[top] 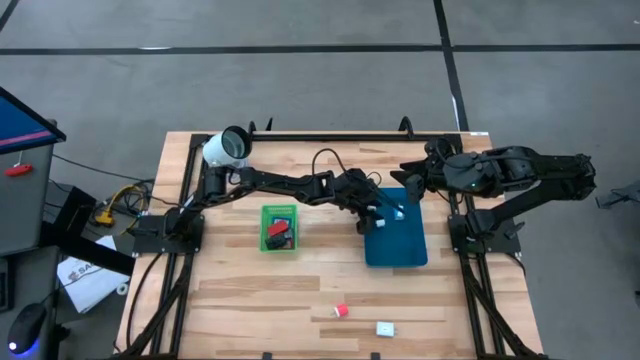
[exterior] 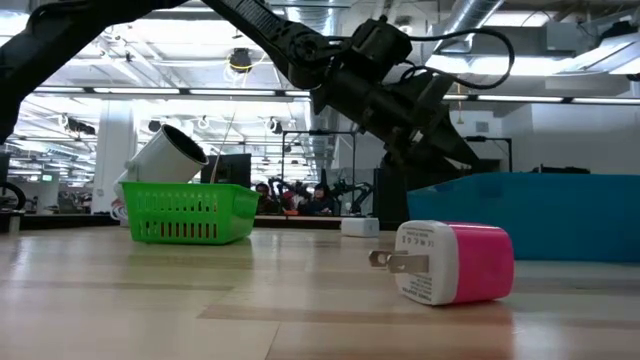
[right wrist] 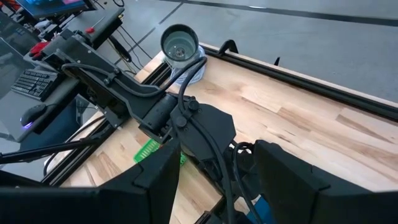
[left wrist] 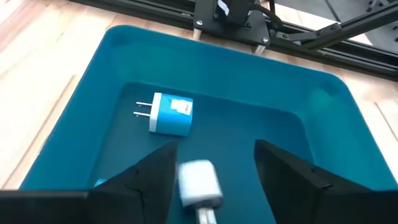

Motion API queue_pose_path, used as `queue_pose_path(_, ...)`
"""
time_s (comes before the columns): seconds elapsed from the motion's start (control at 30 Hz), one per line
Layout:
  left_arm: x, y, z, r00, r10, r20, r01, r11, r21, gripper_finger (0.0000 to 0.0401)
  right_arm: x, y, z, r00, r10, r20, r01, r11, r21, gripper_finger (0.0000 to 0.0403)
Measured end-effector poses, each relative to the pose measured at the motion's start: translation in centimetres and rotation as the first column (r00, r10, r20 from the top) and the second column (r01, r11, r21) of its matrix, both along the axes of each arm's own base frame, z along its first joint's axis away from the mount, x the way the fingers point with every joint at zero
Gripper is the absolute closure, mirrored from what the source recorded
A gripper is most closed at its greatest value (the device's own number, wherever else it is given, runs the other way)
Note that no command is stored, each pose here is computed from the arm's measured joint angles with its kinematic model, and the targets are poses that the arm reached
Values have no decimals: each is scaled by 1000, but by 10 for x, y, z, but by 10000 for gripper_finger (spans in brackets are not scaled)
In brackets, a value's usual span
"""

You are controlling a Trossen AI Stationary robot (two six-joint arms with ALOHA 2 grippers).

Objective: Pick & Place Office items
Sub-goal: Put the pink charger adapter into the blue bin

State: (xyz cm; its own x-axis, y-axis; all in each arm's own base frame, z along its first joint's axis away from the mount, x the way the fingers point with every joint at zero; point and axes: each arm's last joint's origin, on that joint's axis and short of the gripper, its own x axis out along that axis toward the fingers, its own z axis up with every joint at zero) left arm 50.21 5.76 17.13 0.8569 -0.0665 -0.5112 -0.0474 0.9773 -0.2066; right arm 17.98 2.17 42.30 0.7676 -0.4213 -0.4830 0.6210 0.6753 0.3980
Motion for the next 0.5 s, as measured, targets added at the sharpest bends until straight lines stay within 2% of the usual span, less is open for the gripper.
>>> queue_pose_path(0.17,-4,-3,9,1000,-17,-13,17,1000,-9,188,0,0,0,1000,0,0,0,1000,0,204)
queue_pose_path(0.33,-17,-19,39,989,-142,-41,140,990,-31,198,0,0,0,1000,0,-1,0,1000,-1,204)
queue_pose_path(0.5,-45,-54,78,956,-271,-114,274,961,18,208,0,1,0,1000,2,1,-2,1000,3,204)
